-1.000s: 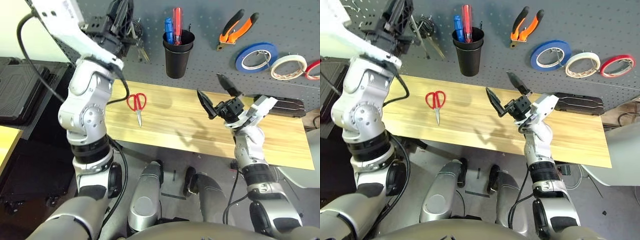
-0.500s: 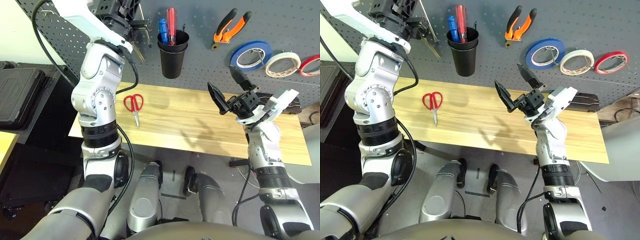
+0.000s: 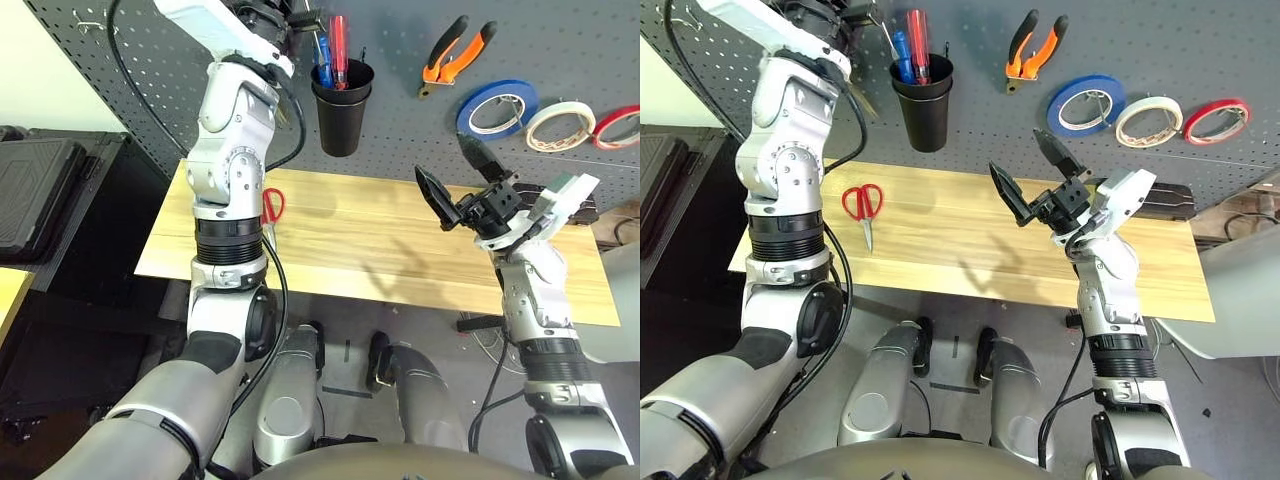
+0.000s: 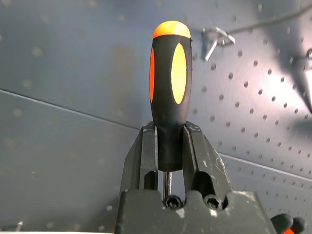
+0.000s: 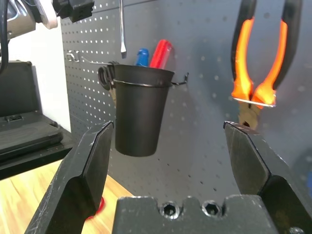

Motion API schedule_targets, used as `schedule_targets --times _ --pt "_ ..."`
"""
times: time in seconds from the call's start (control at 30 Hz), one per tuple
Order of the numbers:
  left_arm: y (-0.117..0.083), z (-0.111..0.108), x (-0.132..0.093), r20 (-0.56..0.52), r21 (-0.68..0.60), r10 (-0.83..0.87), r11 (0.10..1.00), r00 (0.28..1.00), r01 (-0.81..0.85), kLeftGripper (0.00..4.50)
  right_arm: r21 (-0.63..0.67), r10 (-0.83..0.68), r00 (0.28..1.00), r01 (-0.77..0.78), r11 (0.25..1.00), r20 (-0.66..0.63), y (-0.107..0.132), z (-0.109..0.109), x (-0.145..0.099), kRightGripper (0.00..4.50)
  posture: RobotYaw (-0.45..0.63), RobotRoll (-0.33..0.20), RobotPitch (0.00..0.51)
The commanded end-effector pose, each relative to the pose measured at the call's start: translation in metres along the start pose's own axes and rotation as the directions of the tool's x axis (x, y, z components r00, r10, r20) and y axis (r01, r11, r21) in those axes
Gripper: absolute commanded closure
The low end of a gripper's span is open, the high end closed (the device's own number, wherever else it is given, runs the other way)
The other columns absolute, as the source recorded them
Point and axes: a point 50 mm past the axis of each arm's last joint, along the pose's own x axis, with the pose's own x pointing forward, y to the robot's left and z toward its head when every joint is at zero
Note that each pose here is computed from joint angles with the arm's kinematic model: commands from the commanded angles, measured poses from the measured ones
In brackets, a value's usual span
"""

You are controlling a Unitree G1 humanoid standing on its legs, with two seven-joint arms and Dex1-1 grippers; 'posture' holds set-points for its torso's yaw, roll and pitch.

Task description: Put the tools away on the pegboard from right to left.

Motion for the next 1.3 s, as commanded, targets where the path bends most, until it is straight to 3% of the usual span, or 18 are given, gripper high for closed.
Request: schedule_targets --times 0.03,0.47,0.8,0.83,1.1,1.3 --pt "-0.003 -0.01 0.003 -0.009 0.032 -0.019 0.999 1.0 0.019 3.98 -0.015 -0.003 1.0 0.002 1.0 -0.023 -0.001 0.003 -0.004 0.0 0.15 0.0 0.224" --pt "0.004 -0.036 -0.004 -0.059 0.056 0.0 0.998 0.998 0.004 3.98 -0.018 -0.007 0.999 0.006 1.0 -0.048 -0.002 0.004 -0.005 0.0 0.13 0.0 0.225" --pt "0.002 -0.033 -0.008 -0.059 0.077 -0.018 0.997 0.998 0.022 0.25 -0.02 -0.001 0.999 0.0 1.0 -0.054 -0.001 0.004 -0.004 0.0 0.14 0.0 0.228" --pt "0.004 -0.029 -0.009 -0.051 0.082 -0.015 0.996 0.999 0.019 0.04 -0.019 0.002 0.999 -0.003 1.0 -0.054 0.0 0.004 -0.003 0.0 0.14 0.0 0.228" --pt "0.011 0.02 -0.02 0.019 0.158 -0.01 0.987 1.0 0.007 0.04 -0.008 0.031 0.998 -0.032 0.999 -0.061 0.003 0.001 -0.002 0.0 0.16 0.0 0.235" --pt "0.026 0.042 -0.053 -0.061 0.251 0.042 0.968 0.997 -0.026 0.04 0.013 0.072 0.993 -0.071 0.997 -0.091 0.009 -0.004 -0.002 0.0 0.21 0.0 0.245"
